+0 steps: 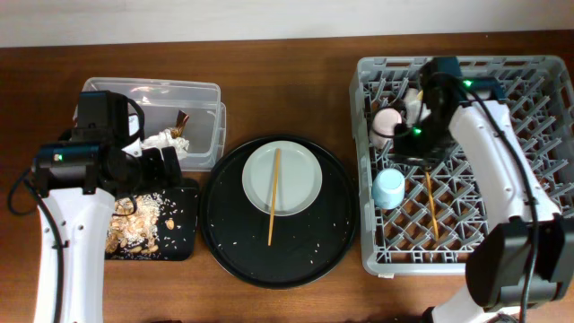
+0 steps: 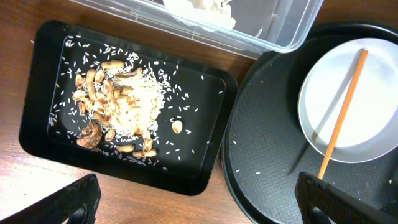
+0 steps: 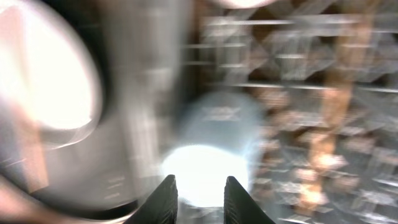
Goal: Sort waste into correct bins and load items into the dishwasher rack
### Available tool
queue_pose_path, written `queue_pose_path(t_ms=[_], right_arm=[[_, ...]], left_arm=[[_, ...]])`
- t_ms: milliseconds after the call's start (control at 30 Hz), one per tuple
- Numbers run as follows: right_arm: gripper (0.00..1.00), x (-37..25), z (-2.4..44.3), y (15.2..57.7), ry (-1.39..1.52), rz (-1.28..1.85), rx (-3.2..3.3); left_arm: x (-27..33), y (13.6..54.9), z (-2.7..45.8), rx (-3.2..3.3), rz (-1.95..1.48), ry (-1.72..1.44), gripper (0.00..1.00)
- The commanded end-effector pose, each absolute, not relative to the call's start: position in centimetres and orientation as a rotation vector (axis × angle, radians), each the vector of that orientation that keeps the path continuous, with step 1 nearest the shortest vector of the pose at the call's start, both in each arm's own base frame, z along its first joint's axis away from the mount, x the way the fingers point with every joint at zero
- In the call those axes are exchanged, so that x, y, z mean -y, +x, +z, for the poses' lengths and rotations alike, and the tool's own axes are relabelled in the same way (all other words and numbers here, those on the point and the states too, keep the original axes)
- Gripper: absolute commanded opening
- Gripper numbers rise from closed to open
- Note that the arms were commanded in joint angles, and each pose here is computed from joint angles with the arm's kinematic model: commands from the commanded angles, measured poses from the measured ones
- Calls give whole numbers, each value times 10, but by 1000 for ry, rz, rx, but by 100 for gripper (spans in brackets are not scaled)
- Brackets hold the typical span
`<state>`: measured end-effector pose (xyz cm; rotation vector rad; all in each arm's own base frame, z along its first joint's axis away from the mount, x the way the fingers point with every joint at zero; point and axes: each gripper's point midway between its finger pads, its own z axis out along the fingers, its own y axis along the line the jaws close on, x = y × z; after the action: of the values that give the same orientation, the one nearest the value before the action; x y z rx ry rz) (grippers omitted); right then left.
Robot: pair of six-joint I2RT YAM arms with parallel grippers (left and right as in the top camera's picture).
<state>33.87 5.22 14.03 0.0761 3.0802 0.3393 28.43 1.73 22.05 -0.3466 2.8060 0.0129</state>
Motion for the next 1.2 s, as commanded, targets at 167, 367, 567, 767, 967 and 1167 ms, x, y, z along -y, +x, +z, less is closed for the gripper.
queue_pose_path(t_ms=[167,367,567,767,967,1167], right_arm=[[98,-274,169,327,-76,717,-2871],[41,-304,151,322,77,334,-2717],[41,-298,39,325,179,49,-2852],[20,-296,11,322,173,-9,-2893],[4,-298,11,320,172,7,-2911],[4,-247,139,342,-273,-54,-2874]], left_arm=[[-19,285,222,-2803,25,-339,99],[-19,285,222,-2803,25,-339,99],[-19,285,222,-2803,25,-339,99],[-19,285,222,-2803,25,-339,99],[-19,285,222,-2803,25,-339,99],[-19,285,222,-2803,25,-339,99]])
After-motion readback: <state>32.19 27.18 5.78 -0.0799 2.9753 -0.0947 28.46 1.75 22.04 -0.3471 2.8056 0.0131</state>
